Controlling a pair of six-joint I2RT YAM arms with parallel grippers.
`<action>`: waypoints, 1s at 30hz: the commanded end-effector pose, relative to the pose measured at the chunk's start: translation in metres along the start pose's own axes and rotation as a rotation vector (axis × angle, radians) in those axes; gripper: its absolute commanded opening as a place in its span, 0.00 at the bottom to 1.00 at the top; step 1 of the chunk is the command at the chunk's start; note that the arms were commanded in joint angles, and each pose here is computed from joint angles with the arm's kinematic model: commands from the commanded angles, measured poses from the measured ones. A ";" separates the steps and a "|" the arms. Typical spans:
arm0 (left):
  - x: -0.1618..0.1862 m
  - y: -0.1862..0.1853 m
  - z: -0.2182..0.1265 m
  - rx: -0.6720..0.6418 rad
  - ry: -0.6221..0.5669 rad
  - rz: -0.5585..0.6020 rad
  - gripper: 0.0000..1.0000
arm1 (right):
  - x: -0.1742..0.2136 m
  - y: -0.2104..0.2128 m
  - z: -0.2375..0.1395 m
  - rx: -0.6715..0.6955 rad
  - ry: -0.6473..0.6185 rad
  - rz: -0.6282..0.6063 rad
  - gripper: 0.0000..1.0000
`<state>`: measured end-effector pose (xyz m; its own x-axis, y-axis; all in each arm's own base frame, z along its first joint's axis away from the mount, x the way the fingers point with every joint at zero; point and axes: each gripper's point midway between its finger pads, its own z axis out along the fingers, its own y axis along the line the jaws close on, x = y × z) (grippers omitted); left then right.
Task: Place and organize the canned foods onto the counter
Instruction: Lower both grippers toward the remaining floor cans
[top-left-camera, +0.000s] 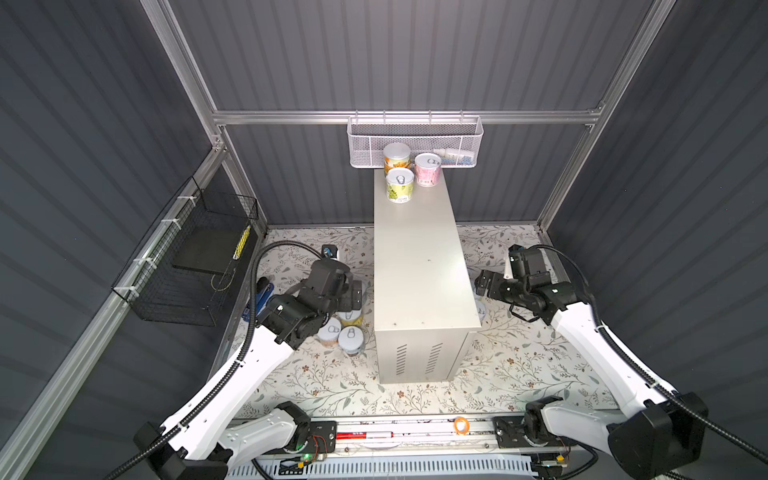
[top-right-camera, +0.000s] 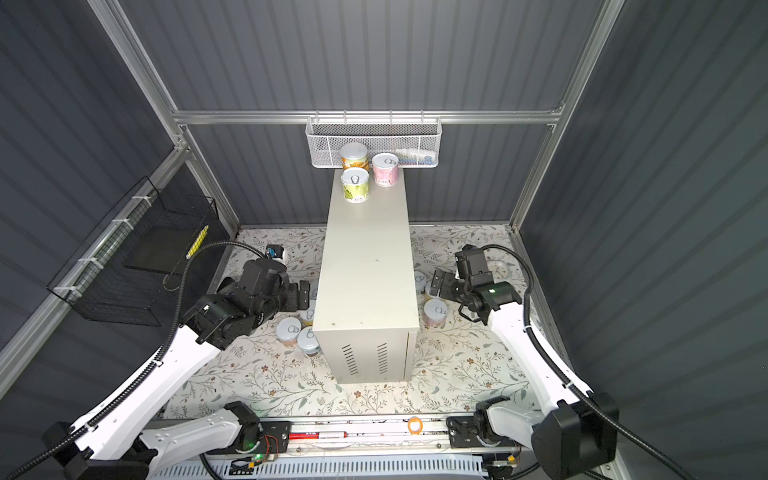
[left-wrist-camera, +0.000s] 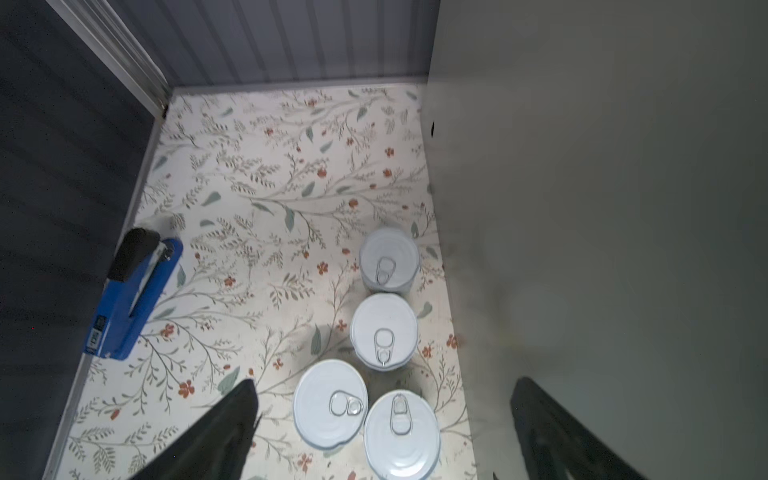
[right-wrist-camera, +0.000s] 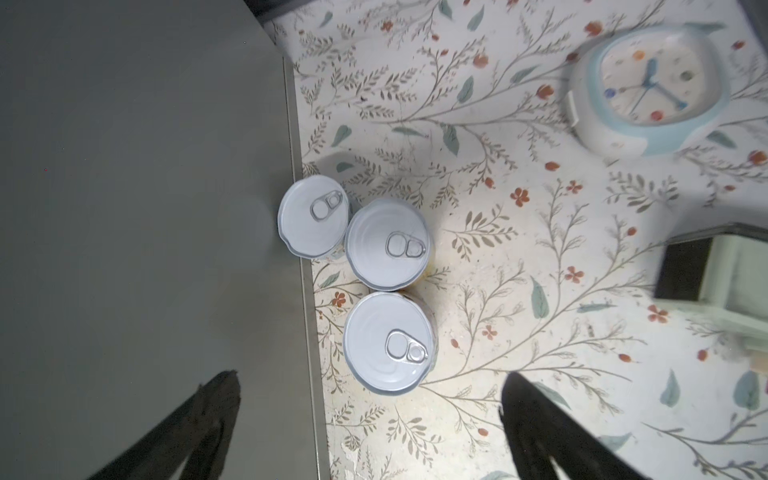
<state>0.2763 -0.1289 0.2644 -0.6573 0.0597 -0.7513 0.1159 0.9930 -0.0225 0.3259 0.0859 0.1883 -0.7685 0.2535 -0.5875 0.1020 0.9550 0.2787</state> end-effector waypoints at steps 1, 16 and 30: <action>0.019 -0.003 0.001 0.048 0.050 -0.057 0.95 | 0.014 0.002 0.010 -0.032 0.050 0.019 0.99; 0.121 0.038 0.031 -0.140 0.238 -0.131 0.96 | 0.058 -0.005 0.027 -0.062 0.144 0.074 0.99; 0.139 -0.008 0.053 -0.010 0.265 -0.183 0.86 | 0.060 -0.002 0.027 -0.082 0.147 0.058 0.99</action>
<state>0.2216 -0.1237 0.1275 -0.8370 -0.0623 -0.5436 -0.0119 0.9953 -0.0958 0.3000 0.1015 0.1311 -0.8473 0.2807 -0.4508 0.1136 0.9250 0.3625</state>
